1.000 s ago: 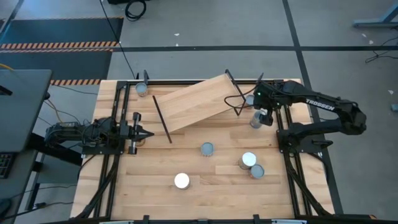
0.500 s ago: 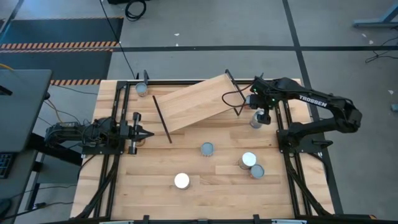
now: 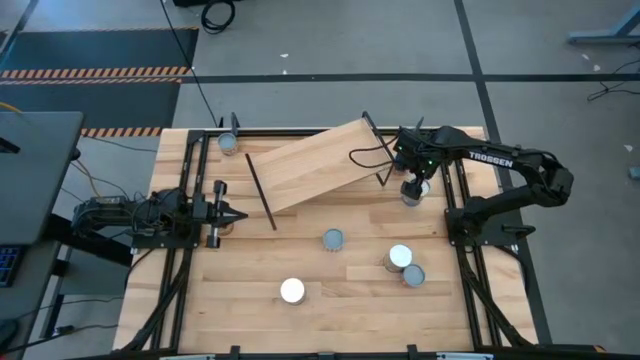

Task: Pick and place cans onto a shelf
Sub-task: Put the top canned peaches on the shelf

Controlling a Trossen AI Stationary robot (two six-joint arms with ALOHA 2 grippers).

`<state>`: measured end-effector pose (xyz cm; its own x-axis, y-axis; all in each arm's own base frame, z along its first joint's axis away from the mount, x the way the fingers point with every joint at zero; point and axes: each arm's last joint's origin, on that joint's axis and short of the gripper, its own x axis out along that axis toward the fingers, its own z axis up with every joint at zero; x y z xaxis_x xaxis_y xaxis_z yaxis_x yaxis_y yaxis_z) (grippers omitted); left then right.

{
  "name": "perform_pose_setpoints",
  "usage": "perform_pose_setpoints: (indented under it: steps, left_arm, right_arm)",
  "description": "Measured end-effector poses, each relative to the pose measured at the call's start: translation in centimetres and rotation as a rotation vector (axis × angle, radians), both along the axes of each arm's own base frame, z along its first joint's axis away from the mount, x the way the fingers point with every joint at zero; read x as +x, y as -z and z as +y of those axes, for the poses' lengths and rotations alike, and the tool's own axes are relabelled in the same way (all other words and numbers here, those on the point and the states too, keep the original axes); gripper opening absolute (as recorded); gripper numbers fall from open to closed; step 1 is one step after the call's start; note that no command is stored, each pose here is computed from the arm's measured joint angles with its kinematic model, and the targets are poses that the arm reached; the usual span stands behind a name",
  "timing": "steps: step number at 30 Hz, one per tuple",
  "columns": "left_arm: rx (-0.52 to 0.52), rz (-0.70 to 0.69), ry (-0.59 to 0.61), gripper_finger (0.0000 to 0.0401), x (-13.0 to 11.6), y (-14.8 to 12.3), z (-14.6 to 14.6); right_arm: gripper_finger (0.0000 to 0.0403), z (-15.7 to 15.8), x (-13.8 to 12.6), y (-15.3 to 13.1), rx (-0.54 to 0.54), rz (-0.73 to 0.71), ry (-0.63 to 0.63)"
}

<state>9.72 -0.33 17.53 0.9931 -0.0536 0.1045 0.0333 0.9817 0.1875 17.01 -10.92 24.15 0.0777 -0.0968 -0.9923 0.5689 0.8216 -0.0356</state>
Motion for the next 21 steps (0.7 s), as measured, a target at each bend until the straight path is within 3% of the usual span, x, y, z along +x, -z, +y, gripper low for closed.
perform_pose_setpoints:
  steps: [3, 8, 21]
  left_arm:
    - [0.000, 0.000, 0.000, 0.0011, 0.0, 0.0, 0.0]
    - [0.000, 0.000, 0.000, 0.0011, 0.0, 0.0, 0.0]
    - [0.000, 0.000, 0.000, 0.0011, 0.0, 0.0, 0.0]
  right_arm:
    - [0.0400, -0.1, -0.1, 0.0, -0.032, 0.010, 0.209]
    - [0.0400, 0.0, -0.2, 0.4, -0.034, -0.004, 0.383]
    - [0.0397, 1.1, -0.8, 3.0, 0.006, 0.048, 0.495]
